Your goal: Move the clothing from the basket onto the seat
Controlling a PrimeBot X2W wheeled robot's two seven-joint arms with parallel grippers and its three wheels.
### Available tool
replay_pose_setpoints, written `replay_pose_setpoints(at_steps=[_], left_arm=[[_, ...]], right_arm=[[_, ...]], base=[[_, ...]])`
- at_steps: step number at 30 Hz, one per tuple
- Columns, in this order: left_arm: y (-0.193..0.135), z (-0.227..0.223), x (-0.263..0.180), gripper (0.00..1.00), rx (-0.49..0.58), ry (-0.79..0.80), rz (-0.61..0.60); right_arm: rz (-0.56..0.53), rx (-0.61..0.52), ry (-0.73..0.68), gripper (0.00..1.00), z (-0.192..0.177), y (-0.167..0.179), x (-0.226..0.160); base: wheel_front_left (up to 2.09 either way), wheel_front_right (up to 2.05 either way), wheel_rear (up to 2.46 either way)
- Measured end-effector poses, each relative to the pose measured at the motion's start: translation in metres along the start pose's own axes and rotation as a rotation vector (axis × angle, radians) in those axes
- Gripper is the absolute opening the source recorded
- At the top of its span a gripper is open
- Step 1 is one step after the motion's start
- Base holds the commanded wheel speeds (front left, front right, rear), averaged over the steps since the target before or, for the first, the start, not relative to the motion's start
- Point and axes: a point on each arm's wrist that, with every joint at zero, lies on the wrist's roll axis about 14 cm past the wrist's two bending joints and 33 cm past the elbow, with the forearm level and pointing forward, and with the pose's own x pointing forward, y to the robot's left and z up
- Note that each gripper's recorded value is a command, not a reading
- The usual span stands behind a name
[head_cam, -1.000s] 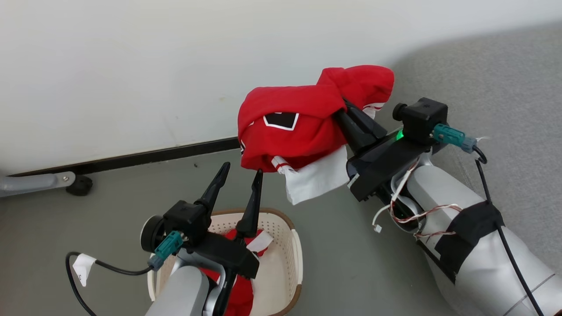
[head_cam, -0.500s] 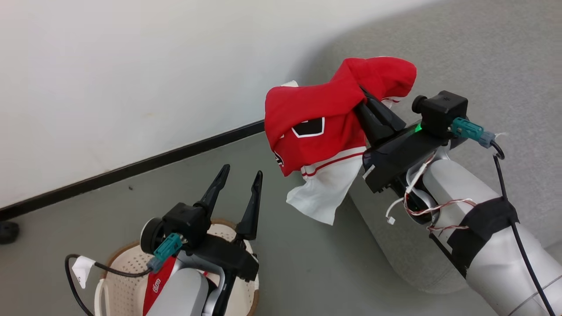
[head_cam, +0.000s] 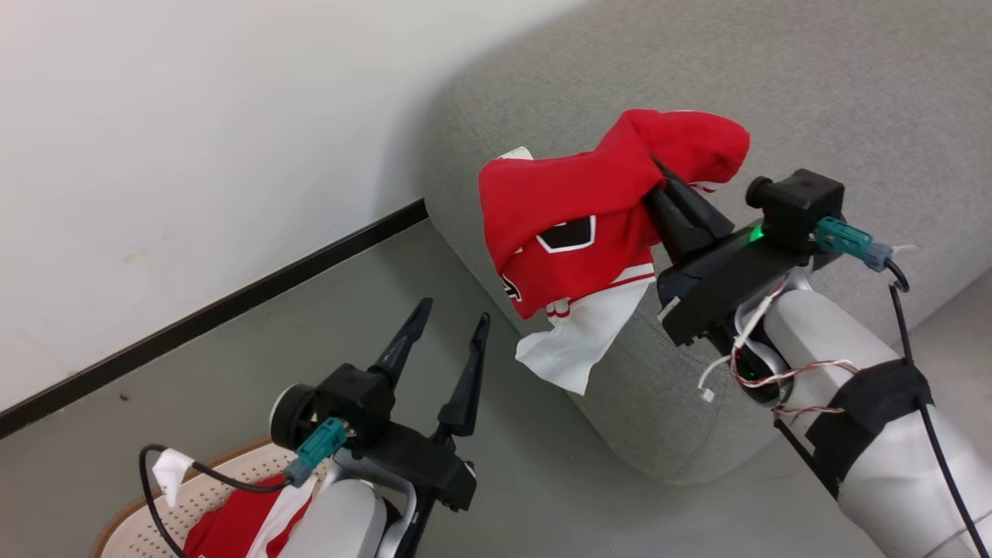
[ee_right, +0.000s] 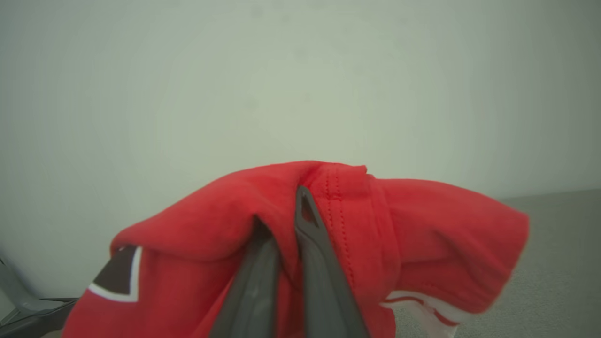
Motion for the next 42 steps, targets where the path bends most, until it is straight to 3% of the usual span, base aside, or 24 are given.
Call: replay_pose_setpoints(at_steps=[6,17,32,42], left_arm=[[-0.037,-0.004,0.017,1.0,-0.001,0.012,-0.129],[-0.049,-0.018,0.027,1.0,-0.019,0.048,-0.186],[-0.014,-0.039,0.026,1.0,-0.059,0.082,-0.104],[0.004,-0.063,0.024,1.0,-0.076,0.115,-0.088]], right_arm=[[-0.13,-0.025,0.006,0.0,0.001,-0.047,-0.032],[-0.251,-0.075,0.001,0.0,0.008,-0.091,-0.05],[-0.348,-0.209,-0.024,0.0,0.045,-0.148,-0.033],[-0.457,-0.3,0.002,0.0,0.06,-0.203,-0.032]], base=[[0.0,0.0,0.0],[0.0,0.0,0.0],[0.0,0.0,0.0],[0.0,0.0,0.0]])
